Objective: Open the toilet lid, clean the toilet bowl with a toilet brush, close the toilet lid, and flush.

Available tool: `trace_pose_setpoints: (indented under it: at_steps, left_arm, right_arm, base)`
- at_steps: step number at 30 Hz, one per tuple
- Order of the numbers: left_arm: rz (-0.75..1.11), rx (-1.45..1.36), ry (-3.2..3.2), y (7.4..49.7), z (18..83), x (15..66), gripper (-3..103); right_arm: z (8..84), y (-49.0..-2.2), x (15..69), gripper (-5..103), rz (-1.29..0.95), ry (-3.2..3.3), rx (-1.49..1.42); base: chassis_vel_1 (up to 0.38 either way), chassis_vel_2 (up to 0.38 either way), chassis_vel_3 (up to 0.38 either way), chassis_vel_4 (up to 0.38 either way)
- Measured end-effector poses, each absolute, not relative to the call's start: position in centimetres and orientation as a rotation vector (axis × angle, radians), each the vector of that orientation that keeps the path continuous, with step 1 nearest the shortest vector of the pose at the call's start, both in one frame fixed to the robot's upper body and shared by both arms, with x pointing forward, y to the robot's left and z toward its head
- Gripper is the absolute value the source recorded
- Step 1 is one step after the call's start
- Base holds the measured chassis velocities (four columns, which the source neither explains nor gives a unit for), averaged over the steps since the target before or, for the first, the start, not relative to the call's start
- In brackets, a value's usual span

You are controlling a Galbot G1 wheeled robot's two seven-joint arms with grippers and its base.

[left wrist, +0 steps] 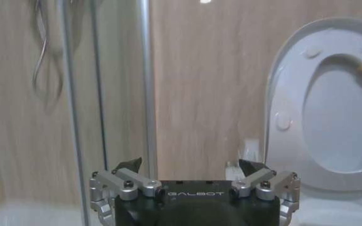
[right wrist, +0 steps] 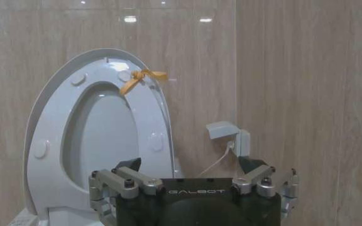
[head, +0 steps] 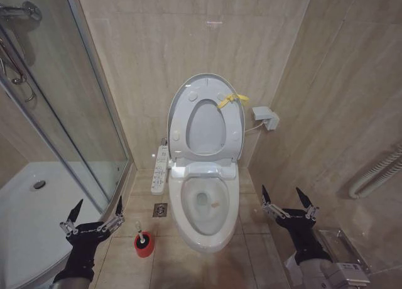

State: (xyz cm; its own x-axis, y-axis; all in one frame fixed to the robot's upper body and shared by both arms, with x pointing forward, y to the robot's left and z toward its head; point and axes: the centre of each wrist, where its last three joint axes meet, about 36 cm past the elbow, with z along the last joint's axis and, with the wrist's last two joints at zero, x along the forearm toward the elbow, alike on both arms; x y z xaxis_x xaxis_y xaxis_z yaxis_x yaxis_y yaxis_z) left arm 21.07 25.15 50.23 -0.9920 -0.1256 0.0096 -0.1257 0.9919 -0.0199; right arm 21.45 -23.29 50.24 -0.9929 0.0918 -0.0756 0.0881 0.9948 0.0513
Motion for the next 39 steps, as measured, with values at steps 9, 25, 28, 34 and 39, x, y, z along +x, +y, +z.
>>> trace_pose_setpoints:
  at_steps: [9,25,28,34,39]
  left_arm:
    - [-0.014,0.201,-3.113,24.8,50.2,21.1,100]
    - [-0.168,0.235,-3.087,26.5,32.2,20.9,100]
    - [-0.172,0.239,-3.093,26.8,30.3,21.2,102]
    - [-0.093,0.173,-3.055,28.3,25.5,21.9,94]
    - [-0.082,0.113,-3.076,29.7,22.2,24.1,94]
  right_arm:
    - [50.2,-23.3,21.5,100,0.073,3.060,0.138]
    - [50.2,-23.3,21.5,100,0.073,3.060,0.138]
    - [50.2,-23.3,21.5,100,0.073,3.059,0.138]
    - [50.2,-23.3,21.5,100,0.073,3.060,0.138]
    - [50.2,-23.3,21.5,100,0.073,3.060,0.138]
  base:
    - [0.000,0.000,0.000,0.000]
    - [0.000,0.000,0.000,0.000]
    - [0.000,0.000,0.000,0.000]
    - [0.000,0.000,0.000,0.000]
    - [0.000,0.000,0.000,0.000]
